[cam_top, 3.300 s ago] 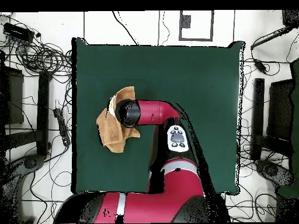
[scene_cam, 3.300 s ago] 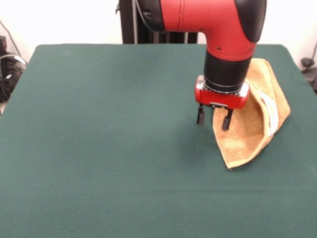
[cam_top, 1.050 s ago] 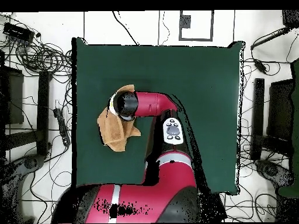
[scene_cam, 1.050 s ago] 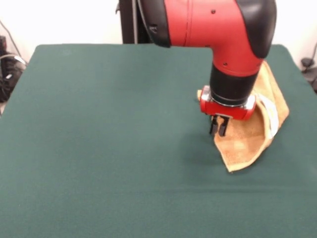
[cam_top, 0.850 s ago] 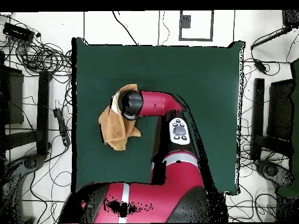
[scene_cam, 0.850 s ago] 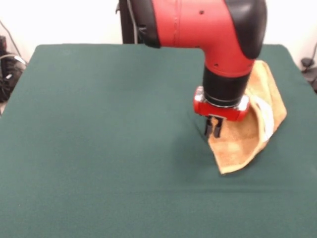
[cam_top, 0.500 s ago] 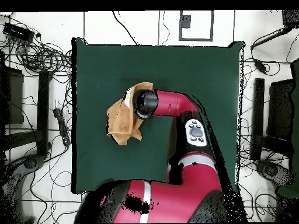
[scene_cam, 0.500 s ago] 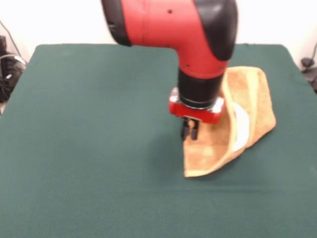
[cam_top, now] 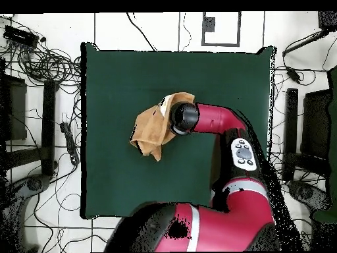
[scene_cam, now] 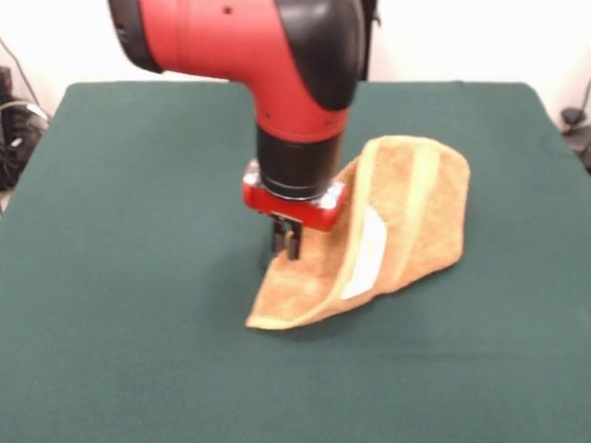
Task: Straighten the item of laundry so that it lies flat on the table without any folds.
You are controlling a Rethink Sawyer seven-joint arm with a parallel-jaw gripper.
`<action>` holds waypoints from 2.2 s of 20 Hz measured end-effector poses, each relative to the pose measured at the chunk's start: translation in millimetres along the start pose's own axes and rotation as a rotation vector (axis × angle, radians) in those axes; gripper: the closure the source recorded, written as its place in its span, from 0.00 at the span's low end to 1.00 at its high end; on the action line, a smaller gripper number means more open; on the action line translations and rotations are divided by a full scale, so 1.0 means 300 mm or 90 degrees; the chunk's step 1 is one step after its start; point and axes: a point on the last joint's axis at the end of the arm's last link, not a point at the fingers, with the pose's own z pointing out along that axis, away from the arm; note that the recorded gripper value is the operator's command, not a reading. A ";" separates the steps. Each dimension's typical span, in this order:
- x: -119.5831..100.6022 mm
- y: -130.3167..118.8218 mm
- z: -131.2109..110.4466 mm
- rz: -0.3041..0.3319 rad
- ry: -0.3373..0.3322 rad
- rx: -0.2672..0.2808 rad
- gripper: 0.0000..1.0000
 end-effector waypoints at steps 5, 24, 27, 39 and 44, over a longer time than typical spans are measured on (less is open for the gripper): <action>-0.050 -0.130 -0.016 0.013 -0.013 0.013 1.00; 0.036 -0.487 -0.062 0.058 0.024 0.047 1.00; 0.058 -0.490 -0.052 0.057 0.033 0.048 1.00; 0.073 -0.551 -0.068 0.072 0.038 0.056 1.00; 0.091 -0.628 -0.136 0.095 0.037 0.057 1.00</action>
